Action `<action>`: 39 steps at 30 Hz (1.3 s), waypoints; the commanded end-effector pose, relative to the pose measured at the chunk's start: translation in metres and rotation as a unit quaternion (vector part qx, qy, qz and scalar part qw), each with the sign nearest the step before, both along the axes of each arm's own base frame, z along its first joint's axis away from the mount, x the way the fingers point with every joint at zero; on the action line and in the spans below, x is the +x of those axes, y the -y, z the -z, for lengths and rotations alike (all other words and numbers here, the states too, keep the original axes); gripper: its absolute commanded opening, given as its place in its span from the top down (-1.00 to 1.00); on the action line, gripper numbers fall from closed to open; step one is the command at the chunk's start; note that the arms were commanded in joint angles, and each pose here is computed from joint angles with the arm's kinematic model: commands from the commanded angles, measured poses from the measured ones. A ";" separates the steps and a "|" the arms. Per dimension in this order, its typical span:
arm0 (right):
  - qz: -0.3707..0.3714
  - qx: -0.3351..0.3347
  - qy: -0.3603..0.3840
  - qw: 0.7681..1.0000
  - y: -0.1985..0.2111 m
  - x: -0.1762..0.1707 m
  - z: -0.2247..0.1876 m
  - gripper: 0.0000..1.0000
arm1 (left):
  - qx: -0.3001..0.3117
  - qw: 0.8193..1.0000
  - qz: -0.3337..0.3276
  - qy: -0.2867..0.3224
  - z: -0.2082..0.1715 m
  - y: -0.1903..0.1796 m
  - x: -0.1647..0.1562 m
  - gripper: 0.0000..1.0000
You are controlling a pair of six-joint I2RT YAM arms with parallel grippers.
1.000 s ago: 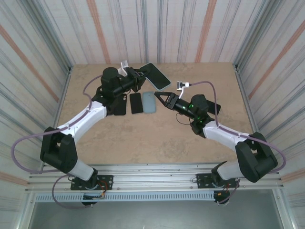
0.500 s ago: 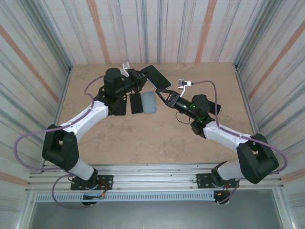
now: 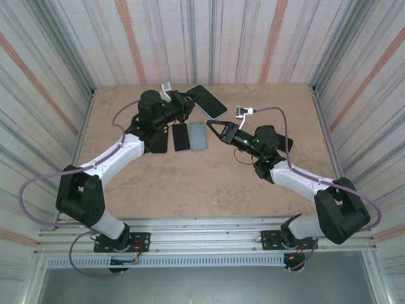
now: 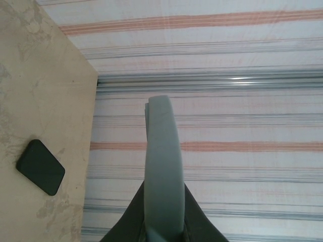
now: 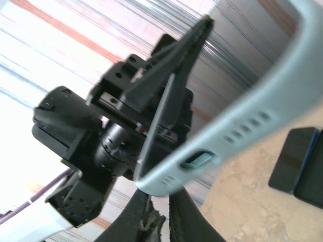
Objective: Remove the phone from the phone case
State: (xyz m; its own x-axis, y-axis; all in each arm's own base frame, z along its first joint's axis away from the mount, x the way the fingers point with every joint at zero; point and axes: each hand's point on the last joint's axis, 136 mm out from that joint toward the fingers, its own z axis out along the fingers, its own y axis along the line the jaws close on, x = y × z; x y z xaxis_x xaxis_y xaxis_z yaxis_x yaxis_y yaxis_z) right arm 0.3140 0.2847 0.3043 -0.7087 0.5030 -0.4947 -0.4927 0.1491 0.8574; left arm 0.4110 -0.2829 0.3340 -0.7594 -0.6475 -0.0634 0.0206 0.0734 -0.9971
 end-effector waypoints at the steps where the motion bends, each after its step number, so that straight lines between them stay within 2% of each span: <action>1: 0.041 -0.022 -0.033 0.998 0.018 0.017 0.024 0.77 | -0.037 0.998 0.030 0.042 -0.041 0.006 -0.017 0.89; 4: 0.031 -0.011 -0.018 0.999 0.019 0.015 0.015 0.74 | -0.029 0.998 0.030 0.045 -0.043 0.005 -0.021 0.89; 9: -0.033 -0.001 0.060 0.998 0.001 -0.008 -0.021 0.46 | -0.016 0.999 0.021 0.038 -0.030 0.002 -0.018 0.89; 12: -0.074 -0.011 0.071 0.995 -0.010 -0.021 -0.023 0.29 | -0.015 0.999 0.015 0.040 -0.030 0.001 -0.013 0.89; 17: -0.052 -0.009 0.069 0.996 -0.008 -0.023 -0.022 0.16 | -0.007 0.999 0.021 0.049 -0.035 0.003 -0.009 0.89; 20: -0.025 0.007 0.061 0.998 0.000 -0.016 -0.025 0.18 | -0.004 0.999 0.022 0.047 -0.031 0.004 -0.010 0.89; 25: 0.014 0.031 0.040 0.999 0.009 -0.004 -0.023 0.36 | -0.004 0.999 0.024 0.045 -0.030 0.007 -0.013 0.89; 29: 0.009 0.038 0.039 0.998 0.008 -0.003 -0.027 0.46 | -0.004 0.999 0.023 0.047 -0.030 0.007 -0.015 0.89; 39: 0.019 0.023 0.006 1.000 0.015 0.007 -0.005 0.75 | -0.021 0.998 0.027 0.051 -0.042 0.010 -0.017 0.90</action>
